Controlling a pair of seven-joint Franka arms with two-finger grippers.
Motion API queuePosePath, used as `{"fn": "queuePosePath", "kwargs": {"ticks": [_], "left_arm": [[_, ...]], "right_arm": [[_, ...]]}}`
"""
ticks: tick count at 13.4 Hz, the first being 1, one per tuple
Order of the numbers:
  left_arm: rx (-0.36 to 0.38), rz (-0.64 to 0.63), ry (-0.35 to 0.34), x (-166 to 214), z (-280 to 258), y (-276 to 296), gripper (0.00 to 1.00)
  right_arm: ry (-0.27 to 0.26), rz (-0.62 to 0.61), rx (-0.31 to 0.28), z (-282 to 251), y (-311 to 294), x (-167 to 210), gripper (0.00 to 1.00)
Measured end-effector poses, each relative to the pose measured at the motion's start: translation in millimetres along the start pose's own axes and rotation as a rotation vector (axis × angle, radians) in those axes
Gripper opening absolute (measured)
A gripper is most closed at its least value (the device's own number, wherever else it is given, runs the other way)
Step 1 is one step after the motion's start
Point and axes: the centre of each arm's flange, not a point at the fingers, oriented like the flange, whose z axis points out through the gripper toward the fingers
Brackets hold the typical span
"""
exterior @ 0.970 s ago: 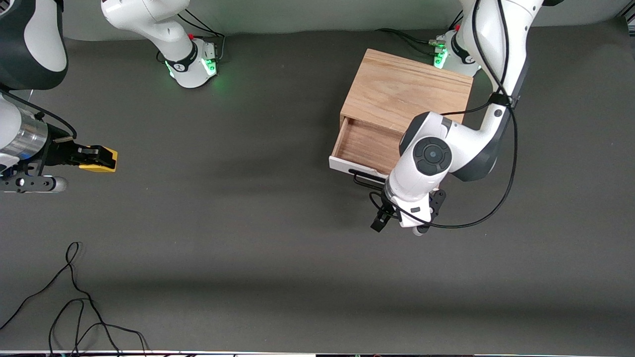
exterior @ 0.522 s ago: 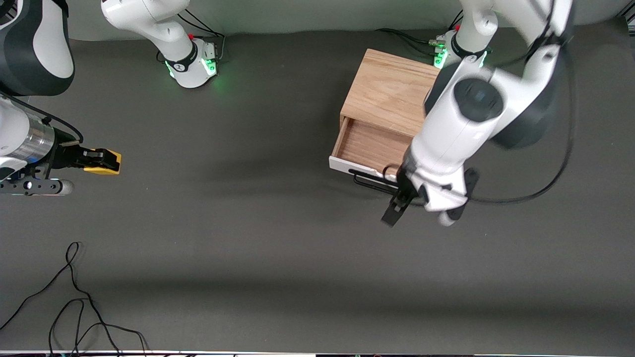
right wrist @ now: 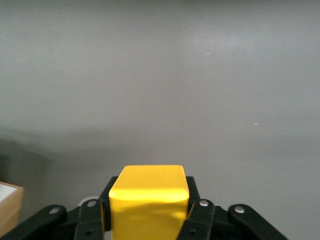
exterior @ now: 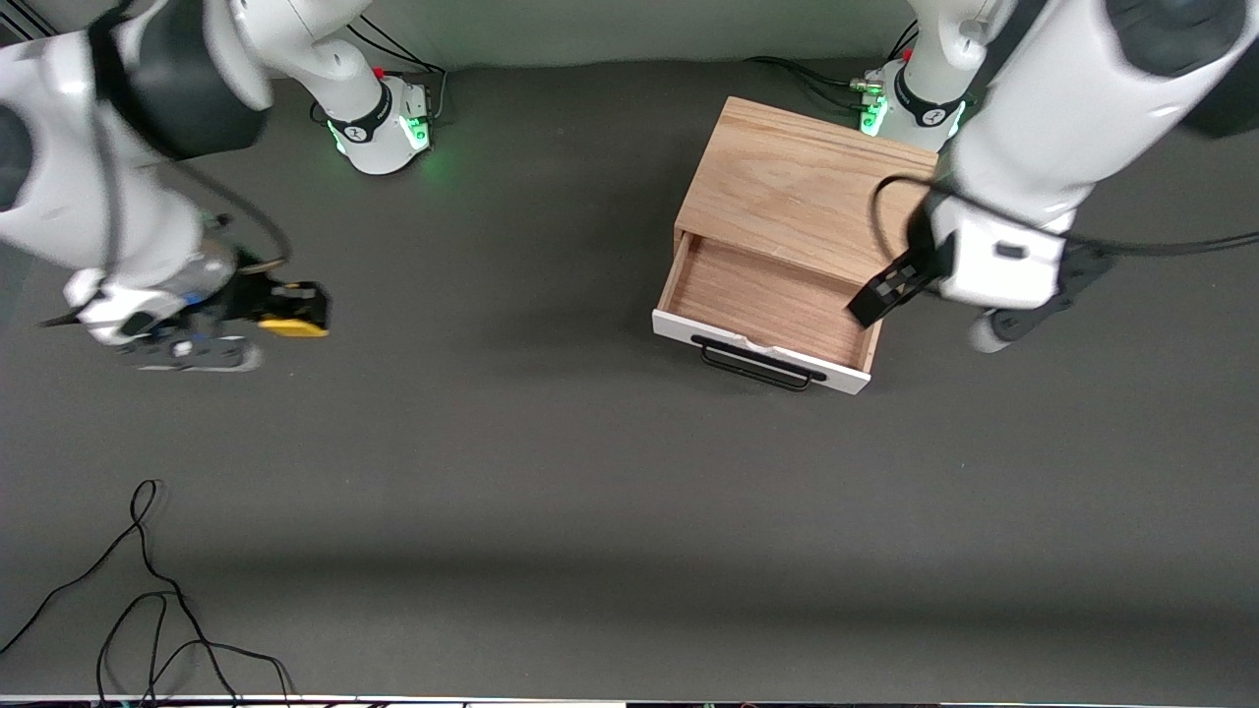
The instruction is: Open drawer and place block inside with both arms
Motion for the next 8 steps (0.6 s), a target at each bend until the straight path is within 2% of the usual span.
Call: {"fn": "queuePosePath", "kwargs": {"ticks": [2,4,8], "left_arm": [[0.026,0.183,0.000,10,-14,-28,1.00],[0.039,0.310,0.014,26,-16,-44,1.00],[0.083,0.611,0.069,67,10,-50,1.00]], "right_arm": [[0.025,0.014,0.000,4,-58,-19,0.55],[0.043,0.038,0.019,14,-118,-39,0.55],[0.065,0.132,0.036,40,-234,-59,0.55]]}}
